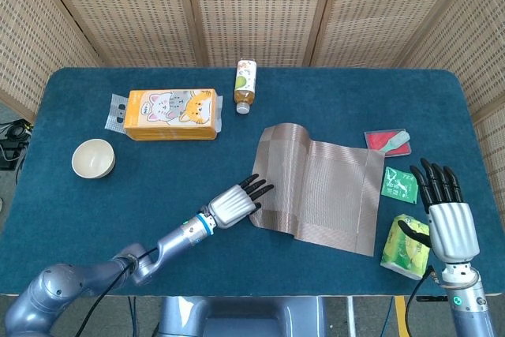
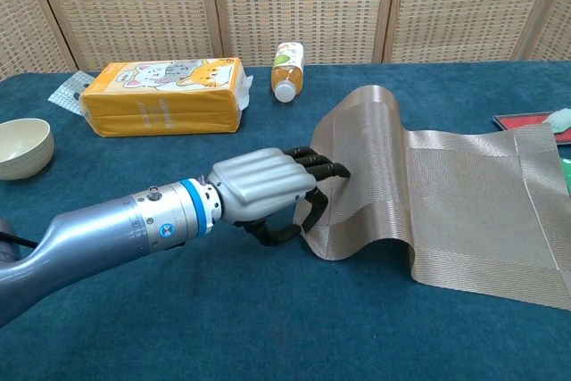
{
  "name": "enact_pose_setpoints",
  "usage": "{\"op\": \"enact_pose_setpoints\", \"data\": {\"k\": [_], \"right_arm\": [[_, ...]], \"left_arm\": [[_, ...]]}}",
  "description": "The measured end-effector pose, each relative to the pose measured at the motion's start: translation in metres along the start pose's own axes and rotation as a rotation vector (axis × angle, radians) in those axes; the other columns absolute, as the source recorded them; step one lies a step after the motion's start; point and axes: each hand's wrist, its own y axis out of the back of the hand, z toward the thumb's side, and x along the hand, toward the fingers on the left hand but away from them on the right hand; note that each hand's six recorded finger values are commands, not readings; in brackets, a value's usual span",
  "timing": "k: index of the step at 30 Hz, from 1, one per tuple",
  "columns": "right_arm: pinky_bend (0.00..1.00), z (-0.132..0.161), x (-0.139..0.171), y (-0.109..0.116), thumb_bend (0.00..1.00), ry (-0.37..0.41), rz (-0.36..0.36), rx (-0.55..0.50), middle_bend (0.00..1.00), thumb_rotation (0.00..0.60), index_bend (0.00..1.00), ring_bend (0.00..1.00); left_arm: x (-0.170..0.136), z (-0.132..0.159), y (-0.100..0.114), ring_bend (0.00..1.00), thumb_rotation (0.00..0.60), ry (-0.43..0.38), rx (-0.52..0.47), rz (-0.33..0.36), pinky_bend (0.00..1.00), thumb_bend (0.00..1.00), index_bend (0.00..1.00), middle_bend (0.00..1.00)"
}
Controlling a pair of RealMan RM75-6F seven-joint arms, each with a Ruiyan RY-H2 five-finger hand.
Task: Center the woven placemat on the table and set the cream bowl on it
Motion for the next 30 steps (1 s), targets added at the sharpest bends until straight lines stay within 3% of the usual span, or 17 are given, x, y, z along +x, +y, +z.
{"op": "enact_pose_setpoints", "data": {"k": [16, 30], "right_arm": [[0.0, 0.0, 0.001, 0.002, 0.0, 0.002, -0.004, -0.003, 0.0, 0.6, 0.0, 0.0], [0.0, 0.006, 0.003, 0.003, 0.0, 0.022, -0.005, -0.009, 0.0, 0.6, 0.0, 0.0]], "left_arm": [[-0.027, -0.01, 0.006, 0.0, 0.6, 0.013, 0.02, 0.004, 0.0, 0.54, 0.79, 0.0], [-0.106, -0.043, 0.017, 0.0, 0.6, 0.112, 0.093, -0.016, 0.0, 0.55, 0.79, 0.0]]}}
